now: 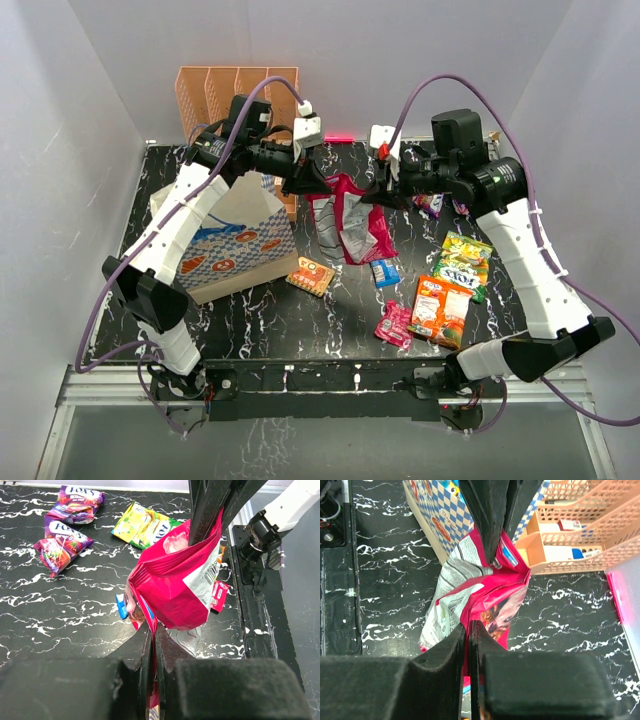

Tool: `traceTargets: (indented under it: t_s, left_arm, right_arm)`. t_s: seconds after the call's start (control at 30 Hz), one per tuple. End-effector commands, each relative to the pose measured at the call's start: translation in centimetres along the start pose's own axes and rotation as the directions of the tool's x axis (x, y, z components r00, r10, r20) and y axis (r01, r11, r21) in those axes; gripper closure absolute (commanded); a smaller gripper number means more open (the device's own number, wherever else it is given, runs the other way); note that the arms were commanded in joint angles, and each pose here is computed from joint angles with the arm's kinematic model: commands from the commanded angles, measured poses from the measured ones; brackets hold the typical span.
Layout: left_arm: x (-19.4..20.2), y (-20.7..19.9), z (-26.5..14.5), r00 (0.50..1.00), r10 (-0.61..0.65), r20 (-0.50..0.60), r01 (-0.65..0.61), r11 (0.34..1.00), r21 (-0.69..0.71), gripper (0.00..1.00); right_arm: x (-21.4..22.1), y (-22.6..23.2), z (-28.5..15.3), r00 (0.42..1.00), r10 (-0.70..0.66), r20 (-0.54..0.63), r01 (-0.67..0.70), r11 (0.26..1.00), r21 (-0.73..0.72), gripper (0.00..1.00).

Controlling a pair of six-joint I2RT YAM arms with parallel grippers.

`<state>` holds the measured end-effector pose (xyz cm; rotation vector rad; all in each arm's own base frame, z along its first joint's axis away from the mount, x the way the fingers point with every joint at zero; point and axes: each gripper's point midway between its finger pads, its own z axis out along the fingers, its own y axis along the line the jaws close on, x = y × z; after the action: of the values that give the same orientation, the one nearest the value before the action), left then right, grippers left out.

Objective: Place the snacks into the paper bag
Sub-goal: Place the snack in the paper bag.

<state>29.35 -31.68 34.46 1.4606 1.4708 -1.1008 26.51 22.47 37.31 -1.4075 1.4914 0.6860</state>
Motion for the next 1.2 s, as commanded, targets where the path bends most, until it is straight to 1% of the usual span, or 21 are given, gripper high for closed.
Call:
traceTargets:
  t_s: [0.0, 0.1, 0.17, 0.23, 0.27, 0.37, 0.47, 0.5, 0.57, 0.63, 0.7, 0.9, 1.07, 1.17]
  left_arm:
    - [-2.7, -0.5, -0.9, 0.998, 0.042, 0.053, -0.041, 0.999, -0.019, 1.0]
    - [-3.6, -0.6, -1.0, 0.996, 0.042, 0.075, -0.041, 0.999, -0.02, 1.0]
    - [-4.5, -0.4, -1.0, 0.994, 0.043, 0.098, -0.041, 0.999, -0.025, 1.0]
    - [-5.5, 0.2, -1.0, 0.992, 0.029, 0.12, -0.024, 0.999, -0.043, 1.0]
    - [-6.0, 0.5, -1.0, 0.991, 0.03, 0.131, -0.023, 0.998, -0.052, 1.0]
    - [-6.8, 0.9, -1.1, 0.989, 0.03, 0.146, -0.021, 0.998, -0.065, 1.0]
    - [-7.1, 1.3, -1.2, 0.988, 0.037, 0.147, -0.024, 0.996, -0.086, 1.0]
    - [-7.2, 1.5, -1.2, 0.988, 0.04, 0.148, -0.027, 0.995, -0.093, 1.0]
    - [-7.6, 1.9, -1.3, 0.987, 0.049, 0.153, -0.032, 0.993, -0.112, 1.0]
    - [-8.4, 2.4, -1.5, 0.984, 0.063, 0.164, -0.041, 0.99, -0.136, 1.0]
    - [-9.4, 2.7, -1.9, 0.981, 0.087, 0.174, -0.058, 0.985, -0.163, 1.0]
    - [-12.6, 3.0, -3.9, 0.966, 0.179, 0.186, -0.124, 0.954, -0.272, 1.0]
    - [-15.0, 2.8, -6.1, 0.953, 0.242, 0.184, -0.161, 0.914, -0.372, 1.0]
    - [-16.3, 2.5, -7.8, 0.943, 0.288, 0.168, -0.189, 0.877, -0.441, 1.0]
  right_arm:
    - [-0.5, -1.9, -0.8, 1.0, -0.011, 0.028, 0.008, 0.994, 0.113, 0.91]
    - [0.4, -2.7, -0.8, 1.0, 0.019, 0.013, -0.021, 0.988, 0.153, 0.91]
    - [0.8, -3.2, -0.9, 1.0, 0.027, 0.001, -0.027, 0.983, 0.181, 0.89]
    - [0.9, -3.7, -1.1, 0.999, 0.035, -0.005, -0.033, 0.978, 0.207, 0.83]
    - [1.0, -3.9, -1.3, 0.999, 0.039, -0.008, -0.036, 0.975, 0.221, 0.79]
    - [1.2, -4.5, -1.7, 0.999, 0.05, -0.02, -0.043, 0.965, 0.258, 0.63]
    - [1.3, -5.2, -2.4, 0.998, 0.06, -0.028, -0.049, 0.951, 0.304, 0.44]
    - [1.4, -5.4, -2.7, 0.998, 0.062, -0.033, -0.049, 0.947, 0.317, 0.4]
    - [1.4, -5.8, -3.3, 0.997, 0.065, -0.039, -0.048, 0.939, 0.341, 0.27]
    - [1.6, -6.5, -4.5, 0.996, 0.077, -0.042, -0.055, 0.923, 0.382, 0.04]
    - [1.6, -7.2, -5.5, 0.995, 0.084, -0.044, -0.058, 0.904, 0.423, 0.01]
    - [1.8, -8.0, -8.4, 0.993, 0.095, -0.065, -0.048, 0.851, 0.522, 0.01]
    - [1.4, -7.9, -9.6, 0.994, 0.09, -0.068, -0.04, 0.842, 0.539, 0.02]
    - [1.5, -8.0, -9.6, 0.993, 0.09, -0.07, -0.039, 0.845, 0.534, 0.01]
